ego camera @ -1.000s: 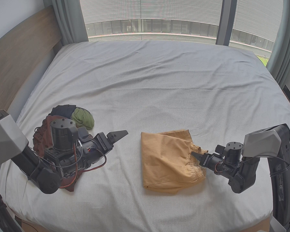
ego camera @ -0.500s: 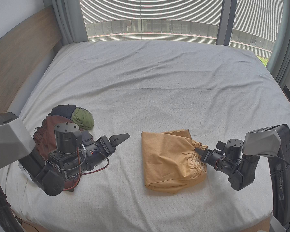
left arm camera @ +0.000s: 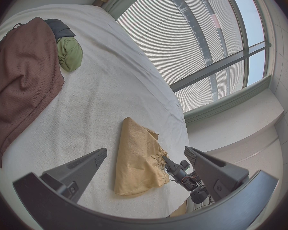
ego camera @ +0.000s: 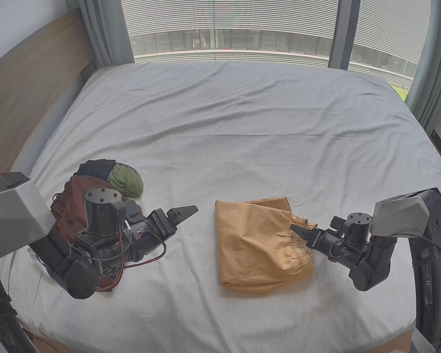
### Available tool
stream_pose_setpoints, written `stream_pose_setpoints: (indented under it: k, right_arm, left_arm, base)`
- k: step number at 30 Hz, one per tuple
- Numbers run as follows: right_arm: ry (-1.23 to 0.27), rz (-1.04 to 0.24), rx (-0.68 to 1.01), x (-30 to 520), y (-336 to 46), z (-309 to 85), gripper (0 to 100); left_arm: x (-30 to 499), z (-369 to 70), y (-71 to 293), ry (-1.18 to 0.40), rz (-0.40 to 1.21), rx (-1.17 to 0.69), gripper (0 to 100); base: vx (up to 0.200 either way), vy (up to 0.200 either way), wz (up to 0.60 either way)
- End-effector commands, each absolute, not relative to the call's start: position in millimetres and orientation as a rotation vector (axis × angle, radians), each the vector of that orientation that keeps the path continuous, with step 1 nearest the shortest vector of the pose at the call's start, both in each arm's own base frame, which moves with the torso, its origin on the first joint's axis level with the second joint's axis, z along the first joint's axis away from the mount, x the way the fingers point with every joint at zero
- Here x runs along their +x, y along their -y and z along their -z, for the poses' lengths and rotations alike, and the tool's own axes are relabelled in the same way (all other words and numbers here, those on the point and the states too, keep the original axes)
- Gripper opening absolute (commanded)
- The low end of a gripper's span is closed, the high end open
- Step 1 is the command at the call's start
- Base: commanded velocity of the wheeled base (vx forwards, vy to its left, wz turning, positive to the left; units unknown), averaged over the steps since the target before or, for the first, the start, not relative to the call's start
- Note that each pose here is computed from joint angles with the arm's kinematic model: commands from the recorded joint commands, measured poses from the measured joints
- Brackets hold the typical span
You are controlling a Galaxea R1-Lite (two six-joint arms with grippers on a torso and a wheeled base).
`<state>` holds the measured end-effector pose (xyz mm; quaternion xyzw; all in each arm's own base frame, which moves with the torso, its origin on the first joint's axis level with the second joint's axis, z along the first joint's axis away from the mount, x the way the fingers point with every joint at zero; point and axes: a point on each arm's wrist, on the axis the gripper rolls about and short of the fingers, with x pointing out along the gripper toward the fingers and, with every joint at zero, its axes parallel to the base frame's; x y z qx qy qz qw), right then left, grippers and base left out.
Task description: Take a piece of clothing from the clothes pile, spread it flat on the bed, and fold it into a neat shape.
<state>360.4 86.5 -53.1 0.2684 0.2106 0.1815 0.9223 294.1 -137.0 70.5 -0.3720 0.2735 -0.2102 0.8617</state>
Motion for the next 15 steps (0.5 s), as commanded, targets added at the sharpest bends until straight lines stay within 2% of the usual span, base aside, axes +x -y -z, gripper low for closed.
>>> stream_pose_setpoints:
  k: [1,4,11,15]
  right_arm:
    - [-0.449,-0.378,0.55,348,-84,41,100]
    - [-0.465,-0.384,0.554,343,-83,38,100]
    - [-0.636,-0.409,0.598,317,-83,45,100]
    - [-0.658,-0.408,0.598,317,-85,50,100]
  left_arm:
    - [294,-70,137,-0.576,0.44,-0.78,100]
    - [294,-70,137,-0.576,0.44,-0.78,100]
    - [293,-70,137,-0.575,0.44,-0.778,100]
    - [293,-70,138,-0.575,0.444,-0.778,100]
  base:
    - [0.0,0.0,0.0]
    - [0.0,0.0,0.0]
    - [0.0,0.0,0.0]
    - [0.0,0.0,0.0]
